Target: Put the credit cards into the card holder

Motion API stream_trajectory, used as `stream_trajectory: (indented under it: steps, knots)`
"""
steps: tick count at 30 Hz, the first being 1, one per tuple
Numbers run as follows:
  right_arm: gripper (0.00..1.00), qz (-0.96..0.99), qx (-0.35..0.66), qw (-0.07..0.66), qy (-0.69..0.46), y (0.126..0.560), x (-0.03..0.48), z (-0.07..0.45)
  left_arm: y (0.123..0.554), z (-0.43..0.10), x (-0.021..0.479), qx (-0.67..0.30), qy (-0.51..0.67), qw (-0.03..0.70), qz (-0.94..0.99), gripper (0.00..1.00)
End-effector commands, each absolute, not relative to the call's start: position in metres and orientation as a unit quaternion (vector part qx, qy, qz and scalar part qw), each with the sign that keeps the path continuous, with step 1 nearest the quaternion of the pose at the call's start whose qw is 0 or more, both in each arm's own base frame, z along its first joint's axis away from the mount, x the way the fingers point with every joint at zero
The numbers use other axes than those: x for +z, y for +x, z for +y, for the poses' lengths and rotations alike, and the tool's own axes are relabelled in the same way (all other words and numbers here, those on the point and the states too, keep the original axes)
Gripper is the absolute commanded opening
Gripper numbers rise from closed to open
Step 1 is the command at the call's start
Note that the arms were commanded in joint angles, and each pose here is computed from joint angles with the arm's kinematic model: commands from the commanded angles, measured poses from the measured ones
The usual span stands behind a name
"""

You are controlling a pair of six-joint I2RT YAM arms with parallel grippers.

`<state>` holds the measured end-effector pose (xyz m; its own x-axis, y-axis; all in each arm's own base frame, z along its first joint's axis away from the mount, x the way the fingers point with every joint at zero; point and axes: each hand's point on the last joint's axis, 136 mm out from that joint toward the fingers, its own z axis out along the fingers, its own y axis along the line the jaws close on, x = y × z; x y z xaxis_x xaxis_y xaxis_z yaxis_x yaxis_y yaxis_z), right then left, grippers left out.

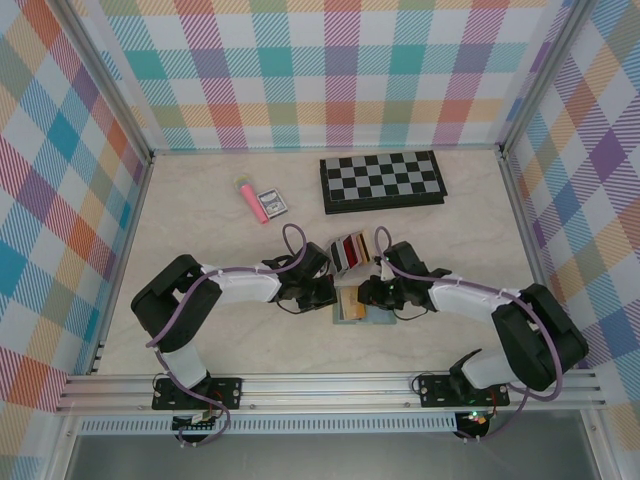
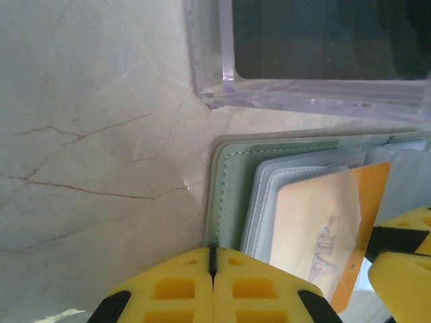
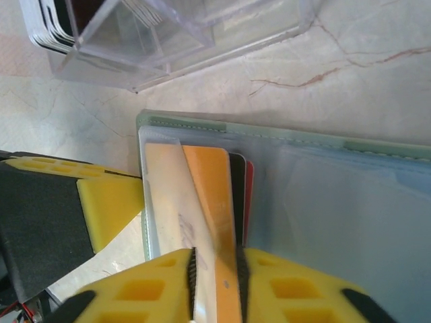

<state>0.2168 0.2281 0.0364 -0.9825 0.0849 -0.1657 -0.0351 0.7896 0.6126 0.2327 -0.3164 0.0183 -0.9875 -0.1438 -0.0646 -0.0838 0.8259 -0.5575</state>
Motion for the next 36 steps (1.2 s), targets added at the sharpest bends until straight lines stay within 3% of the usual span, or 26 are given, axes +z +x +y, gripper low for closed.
stream_trajectory:
  steps: [1, 12, 17, 26, 36]
  knots:
    - [0.18, 0.937, 0.340, 0.078, 0.006, 0.214, 0.040, 0.240, 0.215, -0.291, -0.023, -0.221, -0.070, 0.015, 0.973, 0.00]
    - [0.19, 0.929, 0.362, 0.071, 0.028, 0.211, 0.045, 0.254, 0.215, -0.290, -0.023, -0.221, -0.073, 0.016, 0.972, 0.00]
    - [0.26, 0.953, 0.285, 0.098, 0.043, 0.214, 0.048, 0.226, 0.215, -0.288, -0.018, -0.222, -0.075, 0.022, 0.972, 0.00]
    - [0.43, 0.976, 0.121, 0.165, 0.073, 0.218, 0.065, 0.154, 0.216, -0.289, -0.005, -0.234, -0.073, 0.033, 0.969, 0.00]
    - [0.70, 0.984, 0.058, 0.143, 0.084, 0.210, 0.059, 0.132, 0.219, -0.291, 0.007, -0.239, -0.069, 0.043, 0.968, 0.00]
